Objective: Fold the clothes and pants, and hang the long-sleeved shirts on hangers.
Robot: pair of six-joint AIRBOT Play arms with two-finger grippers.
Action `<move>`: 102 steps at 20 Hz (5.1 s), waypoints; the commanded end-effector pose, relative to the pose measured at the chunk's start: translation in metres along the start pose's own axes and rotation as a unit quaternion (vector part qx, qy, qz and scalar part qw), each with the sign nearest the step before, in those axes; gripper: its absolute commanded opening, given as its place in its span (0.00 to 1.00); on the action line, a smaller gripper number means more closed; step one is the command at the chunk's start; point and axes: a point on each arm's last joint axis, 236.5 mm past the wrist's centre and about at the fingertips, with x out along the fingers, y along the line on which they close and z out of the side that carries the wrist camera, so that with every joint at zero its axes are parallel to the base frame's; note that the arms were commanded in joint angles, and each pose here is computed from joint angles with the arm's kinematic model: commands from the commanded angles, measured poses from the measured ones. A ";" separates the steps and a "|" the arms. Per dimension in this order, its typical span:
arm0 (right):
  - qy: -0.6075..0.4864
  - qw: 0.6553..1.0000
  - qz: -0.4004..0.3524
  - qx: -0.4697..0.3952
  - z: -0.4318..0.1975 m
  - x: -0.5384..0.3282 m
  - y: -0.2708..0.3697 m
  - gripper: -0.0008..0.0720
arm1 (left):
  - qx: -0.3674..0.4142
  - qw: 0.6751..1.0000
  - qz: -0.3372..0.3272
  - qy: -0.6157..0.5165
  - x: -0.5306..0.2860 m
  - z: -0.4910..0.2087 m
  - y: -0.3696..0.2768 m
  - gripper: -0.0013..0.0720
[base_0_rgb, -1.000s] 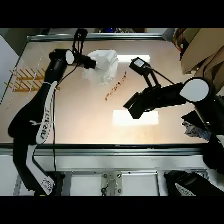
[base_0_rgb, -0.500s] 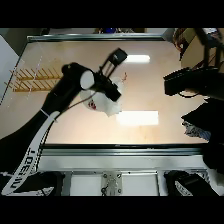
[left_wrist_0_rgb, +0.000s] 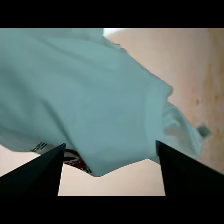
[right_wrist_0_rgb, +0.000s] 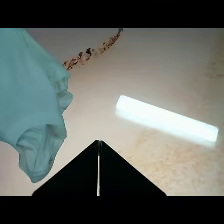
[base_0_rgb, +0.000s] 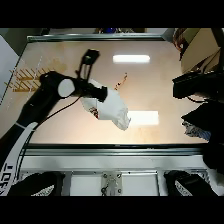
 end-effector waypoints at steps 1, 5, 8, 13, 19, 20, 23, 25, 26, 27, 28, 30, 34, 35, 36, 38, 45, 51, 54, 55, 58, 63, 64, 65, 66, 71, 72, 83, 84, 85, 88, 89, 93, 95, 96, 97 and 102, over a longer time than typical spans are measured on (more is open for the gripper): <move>0.063 0.998 0.024 0.012 -0.032 0.014 0.010 0.05 | -0.167 0.984 0.049 -0.024 0.001 -0.024 0.083 0.86; 0.123 0.989 0.068 0.038 -0.065 0.047 0.027 0.05 | -0.344 0.937 0.051 -0.033 0.034 -0.053 0.157 0.86; 0.164 0.981 0.089 0.058 -0.086 0.076 0.033 0.88 | -0.425 0.905 0.014 -0.013 0.065 -0.068 0.178 0.86; 0.189 0.971 0.104 0.107 -0.097 0.156 0.033 0.88 | -0.444 0.894 -0.058 0.009 0.115 -0.054 0.167 0.86; 0.221 0.947 0.171 0.159 -0.140 0.265 0.054 0.88 | -0.424 0.901 -0.082 0.039 0.155 -0.026 0.161 0.86; 0.222 0.945 0.176 0.165 -0.148 0.278 0.055 0.88 | -0.420 0.902 -0.086 0.044 0.160 -0.023 0.160 0.86; 0.231 0.933 0.193 0.196 -0.167 0.308 0.062 0.88 | -0.413 0.903 -0.099 0.058 0.169 -0.014 0.159 0.86; 0.227 0.924 0.220 0.216 -0.170 0.317 0.075 0.88 | -0.410 0.904 -0.103 0.063 0.173 -0.011 0.159 0.86; 0.223 0.920 0.233 0.221 -0.169 0.320 0.081 0.88 | -0.410 0.904 -0.103 0.061 0.174 -0.010 0.160 0.86; 0.220 0.917 0.243 0.227 -0.169 0.323 0.088 0.88 | -0.411 0.904 -0.101 0.057 0.174 -0.009 0.162 0.86; 0.216 0.915 0.250 0.231 -0.168 0.325 0.094 0.87 | -0.411 0.904 -0.101 0.055 0.174 -0.008 0.162 0.85; 0.209 0.918 0.259 0.216 -0.166 0.325 0.101 0.49 | -0.410 0.905 -0.102 0.056 0.173 -0.008 0.162 0.04; 0.173 0.936 0.253 0.176 -0.133 0.303 0.093 0.03 | -0.386 0.917 -0.098 -0.013 0.124 0.035 0.176 0.04; 0.151 0.944 0.249 0.154 -0.114 0.287 0.091 0.03 | -0.349 0.930 -0.102 -0.052 0.092 0.063 0.178 0.04; 0.122 0.953 0.249 0.126 -0.090 0.263 0.091 0.03 | -0.316 0.939 -0.107 -0.088 0.054 0.090 0.175 0.04; 0.056 0.959 0.262 0.089 -0.039 0.200 0.100 0.03 | -0.237 0.949 -0.120 -0.167 -0.039 0.145 0.150 0.04; -0.143 0.943 0.294 0.067 0.050 -0.029 0.144 0.03 | 0.018 0.888 -0.144 -0.436 -0.335 0.208 -0.012 0.04; -0.026 0.961 0.253 0.109 -0.009 -0.022 0.171 0.03 | 0.048 0.907 -0.102 -0.406 -0.286 0.193 -0.040 0.04; 0.065 0.964 0.218 0.141 -0.057 0.019 0.181 0.03 | 0.041 0.950 -0.105 -0.290 -0.181 0.177 -0.036 0.04; 0.094 0.962 0.206 0.154 -0.074 0.032 0.180 0.03 | 0.038 0.965 -0.107 -0.238 -0.140 0.165 -0.033 0.04; 0.159 0.956 0.170 0.178 -0.118 0.064 0.170 0.03 | 0.021 0.991 -0.107 -0.076 -0.025 0.114 -0.015 0.04; 0.182 0.956 0.069 0.221 -0.148 0.095 0.104 0.04 | -0.006 0.989 -0.121 0.086 0.094 0.042 -0.025 0.53; 0.172 0.958 0.044 0.226 -0.145 0.099 0.084 0.06 | -0.009 0.988 -0.122 0.093 0.102 0.037 -0.028 0.93; 0.166 0.957 0.020 0.235 -0.143 0.100 0.063 0.13 | -0.013 0.988 -0.121 0.097 0.103 0.036 -0.028 0.94; 0.166 0.955 0.003 0.248 -0.144 0.101 0.047 0.51 | -0.022 0.988 -0.119 0.092 0.098 0.039 -0.025 0.94; 0.137 0.959 -0.045 0.246 -0.138 0.083 -0.017 0.98 | -0.048 0.992 -0.105 0.050 0.037 0.057 -0.007 0.94; 0.124 0.960 -0.049 0.248 -0.134 0.077 -0.022 0.98 | -0.046 0.993 -0.094 0.060 0.031 0.044 -0.008 0.94; 0.061 0.966 -0.045 0.247 -0.112 0.040 -0.023 0.98 | 0.111 0.976 -0.019 0.186 0.073 -0.178 -0.086 0.94; 0.061 0.966 -0.045 0.247 -0.112 0.040 -0.023 0.98 | 0.121 0.975 -0.023 0.185 0.078 -0.184 -0.093 0.94; 0.061 0.966 -0.045 0.247 -0.112 0.040 -0.023 0.98 | 0.123 0.974 -0.024 0.191 0.083 -0.190 -0.098 0.94; 0.062 0.966 -0.045 0.247 -0.113 0.040 -0.023 0.98 | 0.117 0.968 -0.011 0.220 0.103 -0.203 -0.100 0.94; 0.061 0.966 -0.045 0.247 -0.113 0.040 -0.023 0.98 | 0.115 0.968 -0.009 0.225 0.110 -0.204 -0.101 0.94; 0.062 0.966 -0.044 0.247 -0.113 0.040 -0.023 0.98 | 0.116 0.963 0.001 0.244 0.125 -0.214 -0.096 0.94; 0.062 0.966 -0.045 0.247 -0.113 0.040 -0.023 0.98 | 0.123 0.961 0.024 0.245 0.127 -0.219 -0.082 0.94; 0.061 0.966 -0.044 0.247 -0.113 0.040 -0.023 0.98 | 0.126 0.961 0.040 0.242 0.129 -0.218 -0.074 0.94; 0.061 0.966 -0.044 0.247 -0.113 0.040 -0.023 0.98 | 0.122 0.963 0.046 0.237 0.130 -0.218 -0.071 0.94; 0.062 0.966 -0.043 0.248 -0.113 0.040 -0.022 0.98 | 0.081 0.977 0.038 0.194 0.140 -0.200 -0.080 0.94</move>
